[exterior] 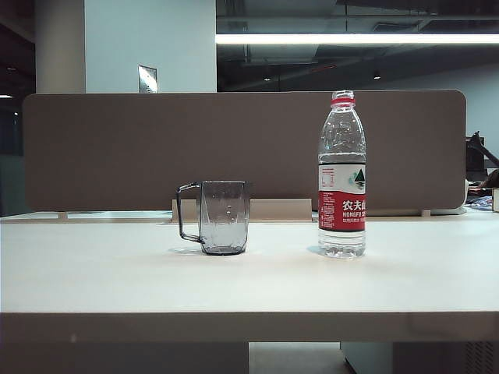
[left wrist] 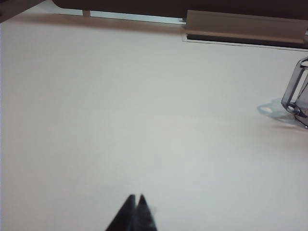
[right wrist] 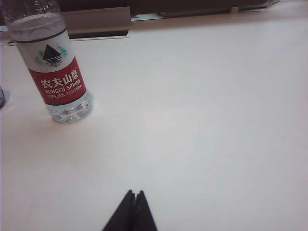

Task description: Pick up the mineral water bottle on the table and pour water into the mug until it's full.

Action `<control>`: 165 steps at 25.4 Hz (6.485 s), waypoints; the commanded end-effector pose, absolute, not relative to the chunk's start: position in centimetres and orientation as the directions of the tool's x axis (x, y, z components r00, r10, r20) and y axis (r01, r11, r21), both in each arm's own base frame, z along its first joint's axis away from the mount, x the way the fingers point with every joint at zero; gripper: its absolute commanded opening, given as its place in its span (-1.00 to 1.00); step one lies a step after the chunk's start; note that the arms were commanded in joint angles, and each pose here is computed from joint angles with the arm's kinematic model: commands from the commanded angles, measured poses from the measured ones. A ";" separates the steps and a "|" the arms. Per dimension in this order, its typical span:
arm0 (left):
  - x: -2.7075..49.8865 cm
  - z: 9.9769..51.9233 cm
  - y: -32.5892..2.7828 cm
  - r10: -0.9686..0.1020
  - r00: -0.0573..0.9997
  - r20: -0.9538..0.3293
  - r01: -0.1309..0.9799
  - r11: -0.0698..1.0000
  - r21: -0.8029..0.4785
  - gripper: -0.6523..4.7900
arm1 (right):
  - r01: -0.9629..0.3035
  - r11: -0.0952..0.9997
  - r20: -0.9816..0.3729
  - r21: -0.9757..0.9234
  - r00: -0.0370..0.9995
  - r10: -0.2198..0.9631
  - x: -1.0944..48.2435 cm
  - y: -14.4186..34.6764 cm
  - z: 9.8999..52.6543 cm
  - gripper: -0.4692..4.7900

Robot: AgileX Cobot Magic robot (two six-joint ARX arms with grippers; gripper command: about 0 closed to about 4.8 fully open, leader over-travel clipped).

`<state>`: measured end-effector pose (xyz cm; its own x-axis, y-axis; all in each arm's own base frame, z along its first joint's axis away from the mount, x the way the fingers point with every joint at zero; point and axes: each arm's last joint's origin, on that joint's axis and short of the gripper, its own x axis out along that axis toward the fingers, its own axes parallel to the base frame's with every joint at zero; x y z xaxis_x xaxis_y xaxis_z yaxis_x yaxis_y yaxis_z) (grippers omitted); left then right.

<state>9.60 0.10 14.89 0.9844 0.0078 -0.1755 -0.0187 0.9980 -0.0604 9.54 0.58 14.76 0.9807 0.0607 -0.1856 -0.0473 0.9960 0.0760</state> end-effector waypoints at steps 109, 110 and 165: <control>13.2 25.7 -5.7 -0.378 0.847 -0.374 0.385 0.921 -0.060 -0.76 | -0.369 0.913 -0.115 0.173 0.913 0.391 32.5 10.8 12.5 1.00; 13.2 25.7 -5.7 -0.378 0.847 -0.374 0.385 0.921 -0.060 -0.76 | -0.370 0.913 -0.111 0.173 0.914 0.391 32.9 10.9 12.5 1.00; 13.2 25.7 -5.7 -0.378 0.847 -0.374 0.385 0.921 -0.060 -0.76 | -0.427 0.617 -0.316 -0.661 0.904 0.288 40.1 15.0 21.9 0.34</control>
